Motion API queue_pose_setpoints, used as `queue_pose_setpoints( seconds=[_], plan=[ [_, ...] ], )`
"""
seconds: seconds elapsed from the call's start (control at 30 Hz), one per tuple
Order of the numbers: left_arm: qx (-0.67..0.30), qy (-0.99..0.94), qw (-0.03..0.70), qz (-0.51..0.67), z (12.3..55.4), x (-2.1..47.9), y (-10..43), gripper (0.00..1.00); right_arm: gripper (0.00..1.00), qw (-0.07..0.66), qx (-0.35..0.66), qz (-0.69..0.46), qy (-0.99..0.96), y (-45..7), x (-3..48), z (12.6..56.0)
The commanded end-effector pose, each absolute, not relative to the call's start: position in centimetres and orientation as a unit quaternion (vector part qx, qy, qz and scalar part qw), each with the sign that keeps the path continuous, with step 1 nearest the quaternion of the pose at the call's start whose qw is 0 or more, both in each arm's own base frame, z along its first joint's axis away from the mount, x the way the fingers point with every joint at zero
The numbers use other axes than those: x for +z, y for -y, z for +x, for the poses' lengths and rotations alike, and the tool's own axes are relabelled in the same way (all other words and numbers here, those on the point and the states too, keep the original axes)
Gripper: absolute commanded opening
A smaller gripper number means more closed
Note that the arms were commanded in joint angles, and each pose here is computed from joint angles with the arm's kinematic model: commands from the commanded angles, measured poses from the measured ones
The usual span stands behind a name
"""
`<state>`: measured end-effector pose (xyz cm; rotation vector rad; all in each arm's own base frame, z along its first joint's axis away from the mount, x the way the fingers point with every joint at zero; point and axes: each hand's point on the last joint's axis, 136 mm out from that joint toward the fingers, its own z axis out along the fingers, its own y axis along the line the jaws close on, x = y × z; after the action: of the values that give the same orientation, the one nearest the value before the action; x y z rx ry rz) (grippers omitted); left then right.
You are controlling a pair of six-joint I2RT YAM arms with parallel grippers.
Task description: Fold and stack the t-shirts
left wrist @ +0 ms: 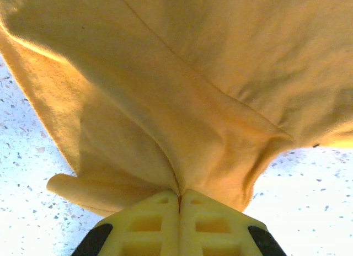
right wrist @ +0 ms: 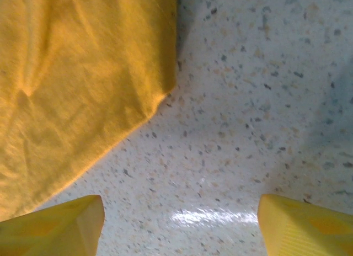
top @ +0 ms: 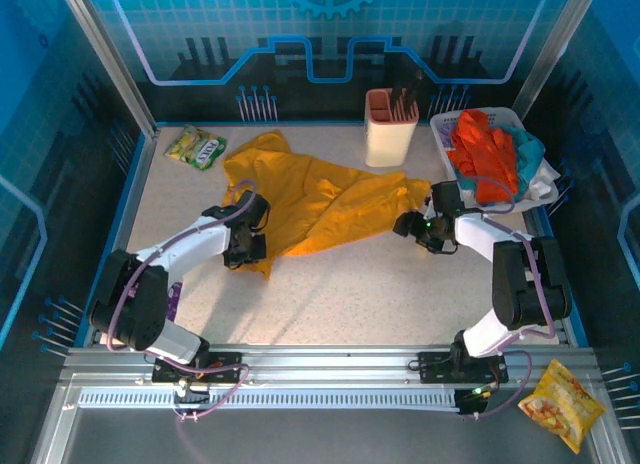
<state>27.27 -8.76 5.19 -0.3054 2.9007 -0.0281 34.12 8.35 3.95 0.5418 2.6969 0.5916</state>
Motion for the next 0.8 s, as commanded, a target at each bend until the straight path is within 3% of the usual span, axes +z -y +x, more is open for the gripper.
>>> queue_pose_setpoints(
  seconds=[0.0,0.63,0.67,0.77],
  plan=[
    [-0.038,-0.985,0.121,-0.118,27.0,5.5,9.0,0.0,0.69,0.191,0.224,0.197,-0.935,-8.6,4.4,36.1],
    [-0.056,-0.983,0.121,-0.126,26.7,5.5,9.2,0.0,0.51,0.204,0.209,0.192,-0.937,-9.3,3.3,41.8],
    [-0.053,-0.983,0.121,-0.125,26.6,5.5,9.0,0.0,0.49,0.202,0.204,0.19,-0.939,-9.3,3.1,41.8],
    [-0.044,-0.984,0.124,-0.124,26.3,5.9,8.5,0.0,0.25,0.196,0.2,0.187,-0.942,-9.4,3.0,41.6]
  ],
)
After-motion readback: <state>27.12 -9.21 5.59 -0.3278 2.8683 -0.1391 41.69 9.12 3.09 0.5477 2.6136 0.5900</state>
